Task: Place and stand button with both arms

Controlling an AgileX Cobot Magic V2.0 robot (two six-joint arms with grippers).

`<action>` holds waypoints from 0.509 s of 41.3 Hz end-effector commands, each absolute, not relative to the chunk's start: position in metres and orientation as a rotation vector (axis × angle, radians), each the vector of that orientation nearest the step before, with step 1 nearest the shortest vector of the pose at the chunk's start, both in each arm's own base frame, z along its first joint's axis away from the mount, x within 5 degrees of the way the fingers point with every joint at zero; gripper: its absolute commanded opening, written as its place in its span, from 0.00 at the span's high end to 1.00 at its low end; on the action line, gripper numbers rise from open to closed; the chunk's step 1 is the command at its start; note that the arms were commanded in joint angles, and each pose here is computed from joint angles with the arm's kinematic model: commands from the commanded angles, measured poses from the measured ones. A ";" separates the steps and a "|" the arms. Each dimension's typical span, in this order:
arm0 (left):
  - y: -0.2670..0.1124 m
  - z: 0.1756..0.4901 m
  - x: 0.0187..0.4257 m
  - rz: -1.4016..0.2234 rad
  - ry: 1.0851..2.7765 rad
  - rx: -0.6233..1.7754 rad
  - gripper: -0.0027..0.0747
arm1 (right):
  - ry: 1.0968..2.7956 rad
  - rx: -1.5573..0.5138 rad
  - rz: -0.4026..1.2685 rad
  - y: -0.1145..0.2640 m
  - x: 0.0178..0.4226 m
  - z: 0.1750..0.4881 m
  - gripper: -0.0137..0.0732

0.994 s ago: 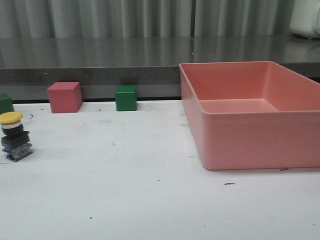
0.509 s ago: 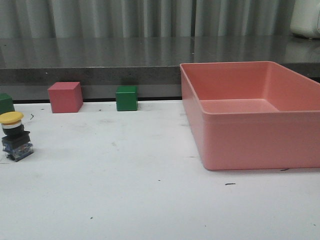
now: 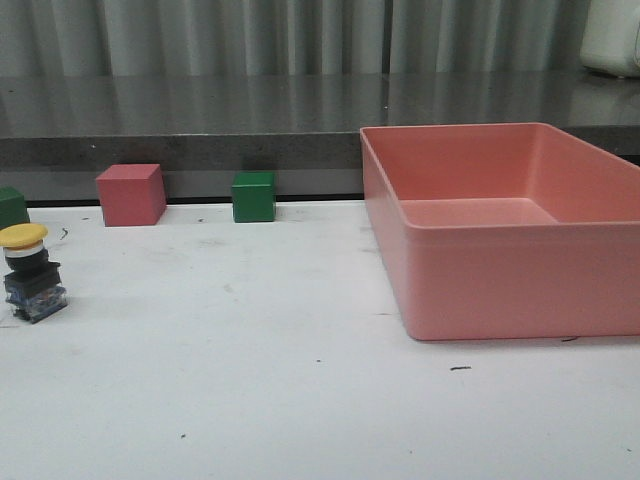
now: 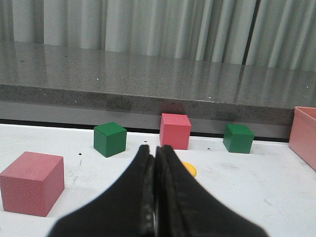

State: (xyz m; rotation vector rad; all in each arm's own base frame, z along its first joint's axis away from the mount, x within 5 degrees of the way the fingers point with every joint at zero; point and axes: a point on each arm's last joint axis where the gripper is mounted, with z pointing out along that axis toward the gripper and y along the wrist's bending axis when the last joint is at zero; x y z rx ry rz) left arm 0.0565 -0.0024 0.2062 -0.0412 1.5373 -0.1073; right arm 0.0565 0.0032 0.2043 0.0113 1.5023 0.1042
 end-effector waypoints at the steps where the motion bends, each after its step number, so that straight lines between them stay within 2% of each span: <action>1: -0.002 0.210 0.055 -0.118 1.445 -0.052 0.99 | 1.392 0.002 0.088 0.003 0.054 0.215 0.92; 21: -0.002 0.210 0.055 -0.118 1.445 -0.052 0.99 | 1.396 -0.012 0.069 0.003 0.054 0.214 0.92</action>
